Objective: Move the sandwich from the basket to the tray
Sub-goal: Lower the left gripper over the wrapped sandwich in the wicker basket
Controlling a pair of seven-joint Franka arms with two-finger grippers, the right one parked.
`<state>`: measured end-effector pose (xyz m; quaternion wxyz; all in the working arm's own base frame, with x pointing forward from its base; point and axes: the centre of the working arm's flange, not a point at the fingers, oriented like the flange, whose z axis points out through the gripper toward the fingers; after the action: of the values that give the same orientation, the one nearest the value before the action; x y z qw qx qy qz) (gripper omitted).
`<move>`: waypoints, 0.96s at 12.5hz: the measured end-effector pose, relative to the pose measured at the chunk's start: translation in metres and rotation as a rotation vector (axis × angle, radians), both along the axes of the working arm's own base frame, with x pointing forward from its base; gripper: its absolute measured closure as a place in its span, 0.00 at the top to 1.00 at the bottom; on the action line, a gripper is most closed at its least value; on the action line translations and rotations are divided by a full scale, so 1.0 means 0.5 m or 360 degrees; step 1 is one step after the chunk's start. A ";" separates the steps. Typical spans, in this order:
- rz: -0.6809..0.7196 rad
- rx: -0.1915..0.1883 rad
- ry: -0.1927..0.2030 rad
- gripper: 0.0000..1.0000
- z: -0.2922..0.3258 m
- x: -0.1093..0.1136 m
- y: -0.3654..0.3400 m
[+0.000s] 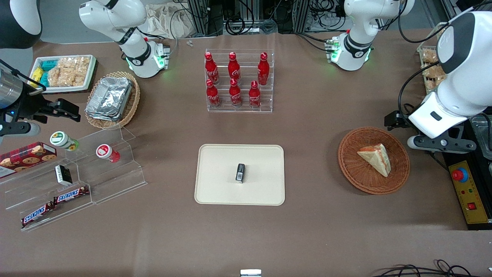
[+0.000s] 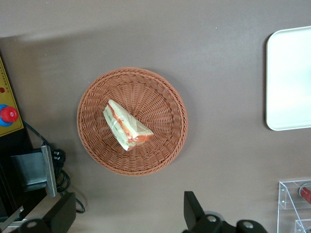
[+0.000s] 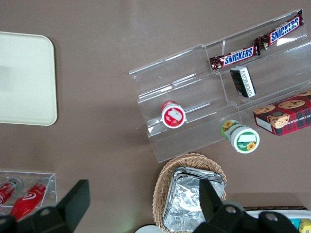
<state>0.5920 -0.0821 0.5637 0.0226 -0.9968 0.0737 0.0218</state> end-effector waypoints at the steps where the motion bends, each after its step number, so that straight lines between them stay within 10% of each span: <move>1: 0.0002 -0.0001 0.0003 1.00 -0.004 0.006 0.001; 6: 0.0148 0.0001 0.0070 1.00 -0.088 0.051 0.076; 12: 0.1046 -0.0024 -0.0129 1.00 -0.360 0.027 0.128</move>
<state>0.6057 -0.0182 0.3837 0.0097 -0.9674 -0.2526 -0.0122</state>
